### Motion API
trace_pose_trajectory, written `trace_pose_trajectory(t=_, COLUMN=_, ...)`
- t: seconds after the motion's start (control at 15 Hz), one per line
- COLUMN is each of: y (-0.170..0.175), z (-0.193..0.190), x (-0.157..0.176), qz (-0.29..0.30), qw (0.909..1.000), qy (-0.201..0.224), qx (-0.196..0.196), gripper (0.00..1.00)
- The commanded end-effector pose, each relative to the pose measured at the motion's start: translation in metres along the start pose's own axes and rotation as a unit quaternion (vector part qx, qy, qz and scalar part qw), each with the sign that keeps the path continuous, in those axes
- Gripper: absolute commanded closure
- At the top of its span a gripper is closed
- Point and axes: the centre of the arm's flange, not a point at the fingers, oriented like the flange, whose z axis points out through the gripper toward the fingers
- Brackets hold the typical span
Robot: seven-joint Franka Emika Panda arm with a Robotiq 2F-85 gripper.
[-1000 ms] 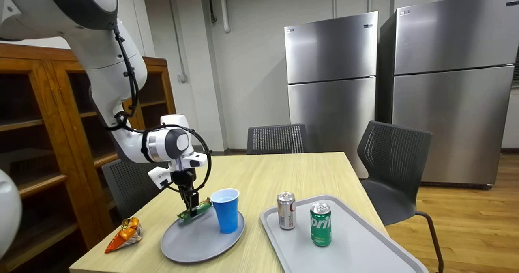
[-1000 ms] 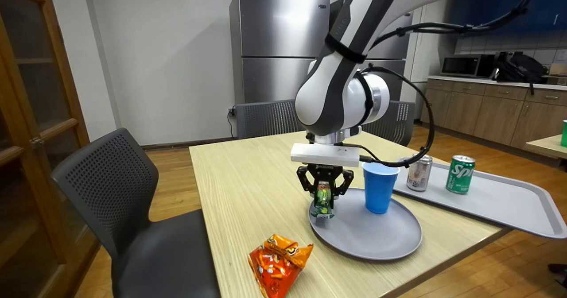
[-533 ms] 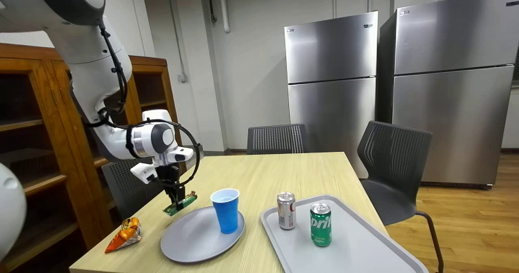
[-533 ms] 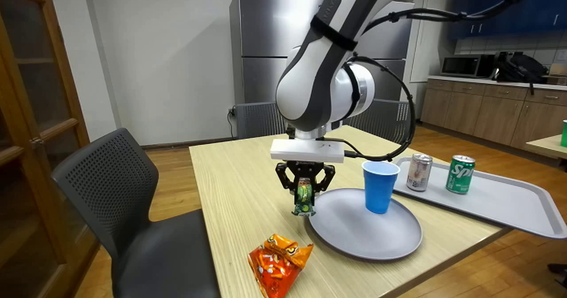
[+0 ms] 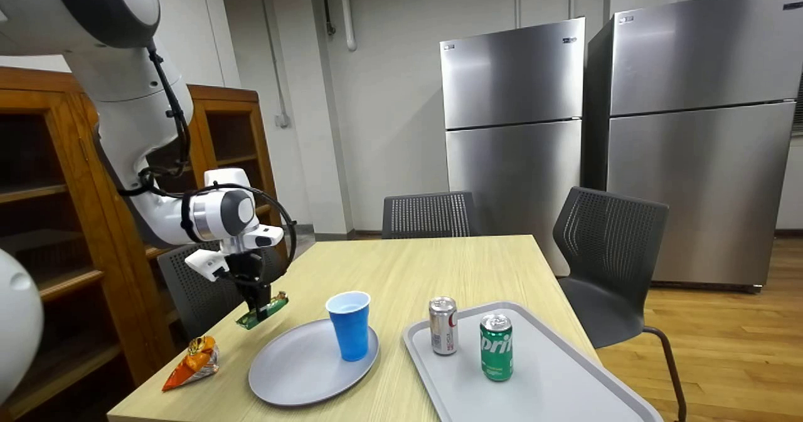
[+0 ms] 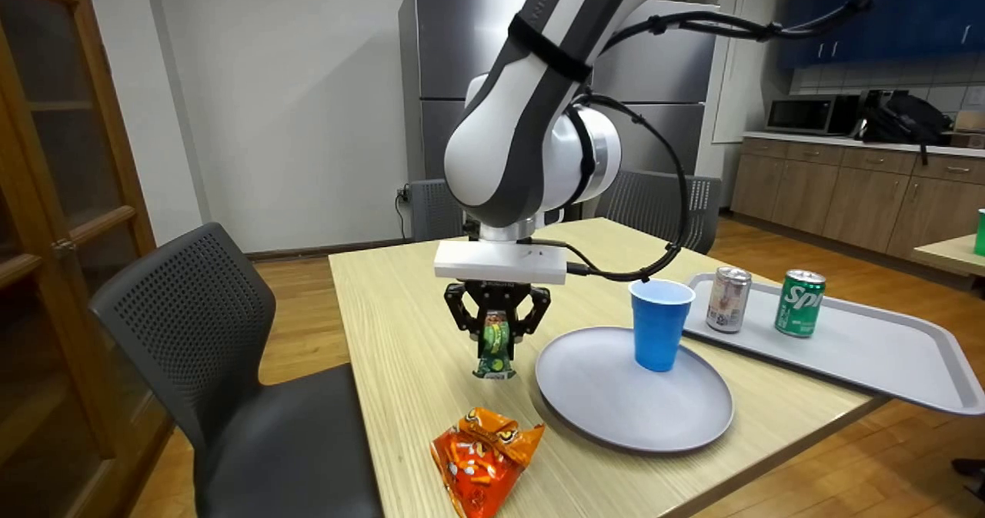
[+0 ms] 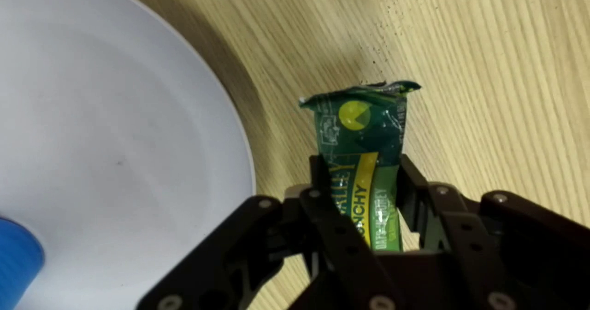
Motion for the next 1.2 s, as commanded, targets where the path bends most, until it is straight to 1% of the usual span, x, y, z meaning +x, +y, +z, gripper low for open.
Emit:
trace_pose_trajectory(t=0.0, y=-0.017, z=0.008, x=0.007, qz=-0.017, qw=0.9998, qy=-0.004, qx=-0.004, gripper=0.87)
trace_pose_trajectory(t=0.47, y=-0.021, z=0.030, x=0.012, qz=-0.026, qw=0.9996, qy=-0.009, qx=-0.009, gripper=0.87)
trace_pose_trajectory(t=1.13, y=-0.020, z=0.040, x=0.011, qz=-0.038, qw=0.9991, qy=-0.015, qx=-0.012, gripper=0.87)
